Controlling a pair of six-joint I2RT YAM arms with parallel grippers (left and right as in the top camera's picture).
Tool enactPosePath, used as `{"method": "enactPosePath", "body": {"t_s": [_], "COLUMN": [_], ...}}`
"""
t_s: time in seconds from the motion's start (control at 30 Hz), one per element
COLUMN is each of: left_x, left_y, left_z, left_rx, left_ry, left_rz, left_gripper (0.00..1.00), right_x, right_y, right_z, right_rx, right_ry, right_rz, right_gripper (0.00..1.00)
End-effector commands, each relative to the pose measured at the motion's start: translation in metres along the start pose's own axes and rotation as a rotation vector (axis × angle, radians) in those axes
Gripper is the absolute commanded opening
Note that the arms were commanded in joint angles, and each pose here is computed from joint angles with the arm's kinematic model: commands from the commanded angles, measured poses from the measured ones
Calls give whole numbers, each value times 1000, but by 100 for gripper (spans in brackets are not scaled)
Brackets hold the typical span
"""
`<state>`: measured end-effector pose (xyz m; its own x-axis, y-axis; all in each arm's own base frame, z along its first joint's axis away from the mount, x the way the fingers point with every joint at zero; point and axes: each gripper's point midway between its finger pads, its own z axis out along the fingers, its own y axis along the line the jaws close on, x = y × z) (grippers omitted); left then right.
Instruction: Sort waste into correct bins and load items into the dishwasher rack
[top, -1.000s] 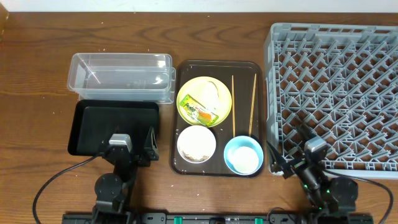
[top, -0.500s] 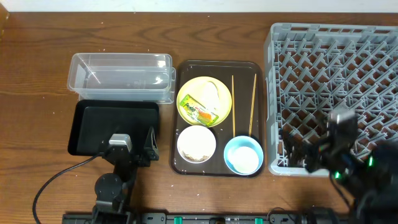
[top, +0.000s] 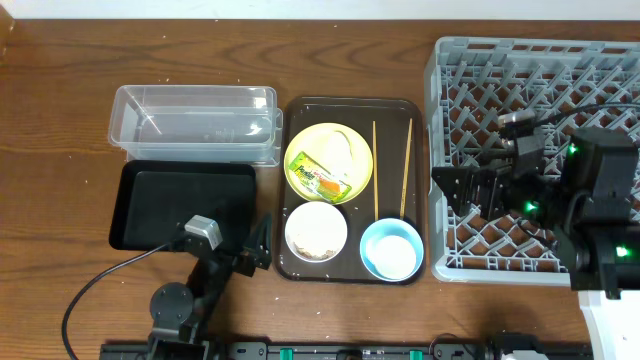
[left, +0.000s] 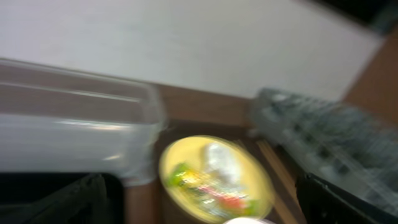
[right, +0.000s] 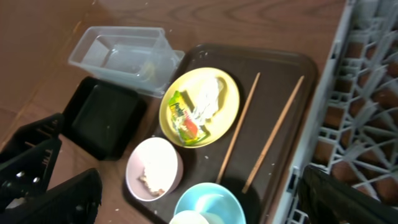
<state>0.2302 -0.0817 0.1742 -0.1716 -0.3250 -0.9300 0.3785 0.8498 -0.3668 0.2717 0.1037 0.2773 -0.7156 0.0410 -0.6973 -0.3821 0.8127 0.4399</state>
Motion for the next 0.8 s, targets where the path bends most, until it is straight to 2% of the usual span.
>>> {"method": "enactPosePath", "body": {"t_s": [0.0,0.07,0.13,0.23,0.37,0.47,0.63,0.7,0.77], "left_x": [-28,-50,-65,-74,-68,-67,-45,-22,9], "left_y": [-35,-44,-51,-55,-65,-72,-96,-104,-110], "left_z": [-7,-12,-14,-13,-11,1,25,28,29], "left_rx": [132,126,91,6,-67,-85,48,56,17], "left_ry": [-4,8,85,288,611,754,917,1020,1123], "left_rz": [-94,-99,-129,-204,-273,-317,-444,-425,-344], "left_gripper": [100,100,100,100,100,98,98,98,98], "right_x": [-5,-5,-5,-5,-6,-4,1,5,8], "right_y": [8,8,8,8,8,8,-17,-31,-39], "right_z": [-4,-4,-4,-4,-4,-4,-4,-6,-8], "right_rx": [-46,-45,-45,-45,-45,-41,104,185,235], "right_ry": [-11,-11,-11,-11,-12,-7,1,3,4], "right_rz": [14,13,14,18,28,34,176,236,271], "right_gripper": [99,99,99,99,99,99,99,99,99]}}
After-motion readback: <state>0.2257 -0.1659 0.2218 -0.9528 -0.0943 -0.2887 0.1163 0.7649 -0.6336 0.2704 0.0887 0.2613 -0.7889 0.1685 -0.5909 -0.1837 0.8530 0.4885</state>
